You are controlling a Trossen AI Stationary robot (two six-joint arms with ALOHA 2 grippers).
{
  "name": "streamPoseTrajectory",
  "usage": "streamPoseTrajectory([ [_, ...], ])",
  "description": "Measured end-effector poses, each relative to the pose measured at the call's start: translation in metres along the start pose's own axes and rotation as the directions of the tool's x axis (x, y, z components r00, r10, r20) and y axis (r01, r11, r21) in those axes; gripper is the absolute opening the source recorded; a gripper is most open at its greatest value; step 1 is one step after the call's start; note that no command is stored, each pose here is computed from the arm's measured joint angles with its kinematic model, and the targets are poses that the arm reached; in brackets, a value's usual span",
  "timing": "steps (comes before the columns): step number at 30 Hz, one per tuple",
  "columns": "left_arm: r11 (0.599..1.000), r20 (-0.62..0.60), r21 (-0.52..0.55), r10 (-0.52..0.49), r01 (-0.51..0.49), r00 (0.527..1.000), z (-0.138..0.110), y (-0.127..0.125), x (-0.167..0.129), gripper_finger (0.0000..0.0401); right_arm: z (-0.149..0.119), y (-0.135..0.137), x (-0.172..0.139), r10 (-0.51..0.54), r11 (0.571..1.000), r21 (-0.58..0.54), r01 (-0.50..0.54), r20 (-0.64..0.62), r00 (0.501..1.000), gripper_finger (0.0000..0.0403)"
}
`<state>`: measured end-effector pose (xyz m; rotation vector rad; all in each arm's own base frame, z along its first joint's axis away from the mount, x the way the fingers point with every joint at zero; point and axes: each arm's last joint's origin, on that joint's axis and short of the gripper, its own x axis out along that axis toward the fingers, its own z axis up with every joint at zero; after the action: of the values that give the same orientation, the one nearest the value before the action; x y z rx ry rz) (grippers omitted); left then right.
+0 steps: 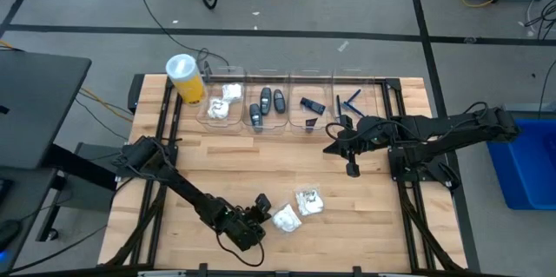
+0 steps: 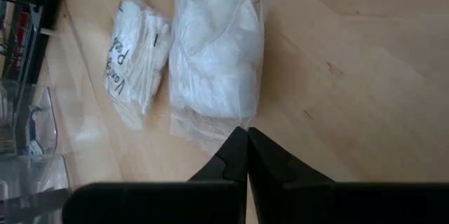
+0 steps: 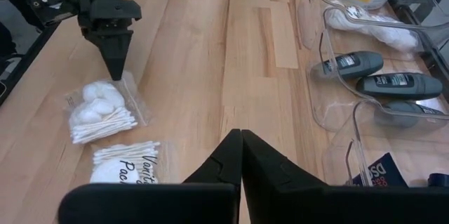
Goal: Pick & Place Travel size toiletries
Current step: Put the white cotton pack into the left transparent bin
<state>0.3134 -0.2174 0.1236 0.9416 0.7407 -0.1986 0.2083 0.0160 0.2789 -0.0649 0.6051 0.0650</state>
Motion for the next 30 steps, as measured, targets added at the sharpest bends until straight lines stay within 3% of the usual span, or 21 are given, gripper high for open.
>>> streamPoseTrajectory([
  [8, 0.999, -0.053, 0.047, -0.025, 0.027, 0.998, 0.009, 0.008, -0.009, 0.0004, 0.0, 0.0, 0.0, 0.0, 1.0, 0.0, 0.0, 0.0, 1.0, 0.0007],
  [21, 0.999, -0.02, 0.031, 0.019, -0.018, 1.0, 0.015, 0.043, -0.05, 0.0003, 0.001, 0.0, 0.0, 0.0, 1.0, 0.0, 0.0, 0.008, 1.0, 0.0008],
  [30, 0.99, -0.043, 0.128, 0.063, -0.057, 0.997, 0.009, 0.064, -0.077, 0.0004, 0.001, 0.0, 0.0, 0.0, 1.0, 0.0, 0.0, 0.009, 1.0, 0.0008],
])
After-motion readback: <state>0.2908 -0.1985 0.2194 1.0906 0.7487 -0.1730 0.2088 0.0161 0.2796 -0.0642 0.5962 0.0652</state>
